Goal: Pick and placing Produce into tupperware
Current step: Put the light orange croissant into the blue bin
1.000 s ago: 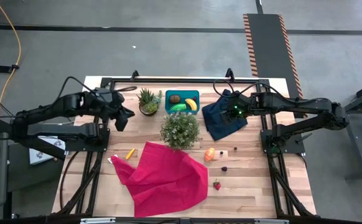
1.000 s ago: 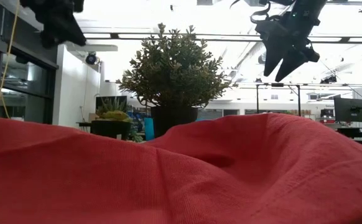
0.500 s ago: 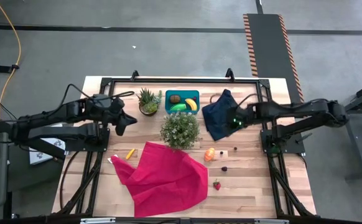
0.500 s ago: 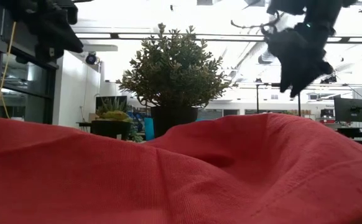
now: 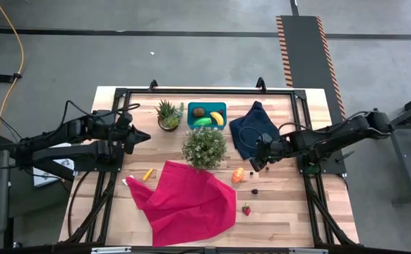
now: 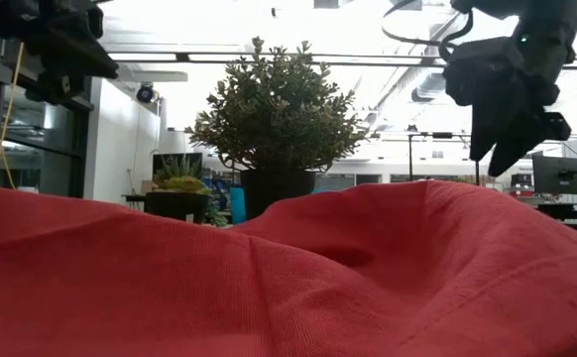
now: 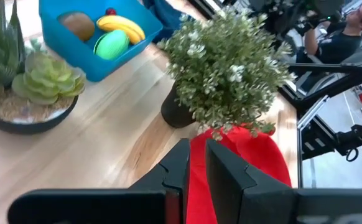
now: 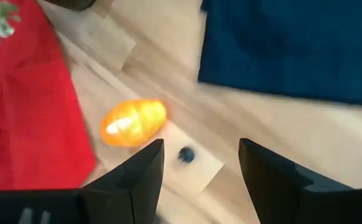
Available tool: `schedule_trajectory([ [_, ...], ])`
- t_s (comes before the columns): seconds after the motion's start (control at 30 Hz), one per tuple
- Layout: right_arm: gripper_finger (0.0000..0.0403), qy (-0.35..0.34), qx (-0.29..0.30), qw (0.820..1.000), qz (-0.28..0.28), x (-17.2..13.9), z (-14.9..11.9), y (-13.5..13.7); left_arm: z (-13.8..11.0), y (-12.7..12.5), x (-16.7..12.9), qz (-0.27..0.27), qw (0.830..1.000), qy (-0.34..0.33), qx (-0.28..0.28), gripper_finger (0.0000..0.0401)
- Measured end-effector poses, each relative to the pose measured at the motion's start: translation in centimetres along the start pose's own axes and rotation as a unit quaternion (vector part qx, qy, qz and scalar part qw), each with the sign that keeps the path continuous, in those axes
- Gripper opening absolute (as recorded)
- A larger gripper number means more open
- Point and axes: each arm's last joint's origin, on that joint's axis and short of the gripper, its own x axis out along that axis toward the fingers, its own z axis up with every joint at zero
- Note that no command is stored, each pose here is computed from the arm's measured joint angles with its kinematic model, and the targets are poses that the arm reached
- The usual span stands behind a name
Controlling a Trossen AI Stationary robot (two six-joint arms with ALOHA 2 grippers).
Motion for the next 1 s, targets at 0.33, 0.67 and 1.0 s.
schedule_trajectory([
  [0.33,0.0199,0.035,0.085,0.995,0.041,-1.1,-0.8,1.6,-1.5,0.6,1.1,-0.005,0.999,0.031,-0.013,0.004],
  [0.67,0.0199,0.064,0.204,0.974,0.078,-3.4,0.1,3.5,-2.9,0.2,1.8,-0.004,0.999,0.037,0.003,0.004],
  [1.0,0.0199,0.092,0.253,0.962,0.047,-2.9,-0.7,3.9,-3.4,-0.3,1.8,0.006,1.0,0.027,0.002,0.004],
])
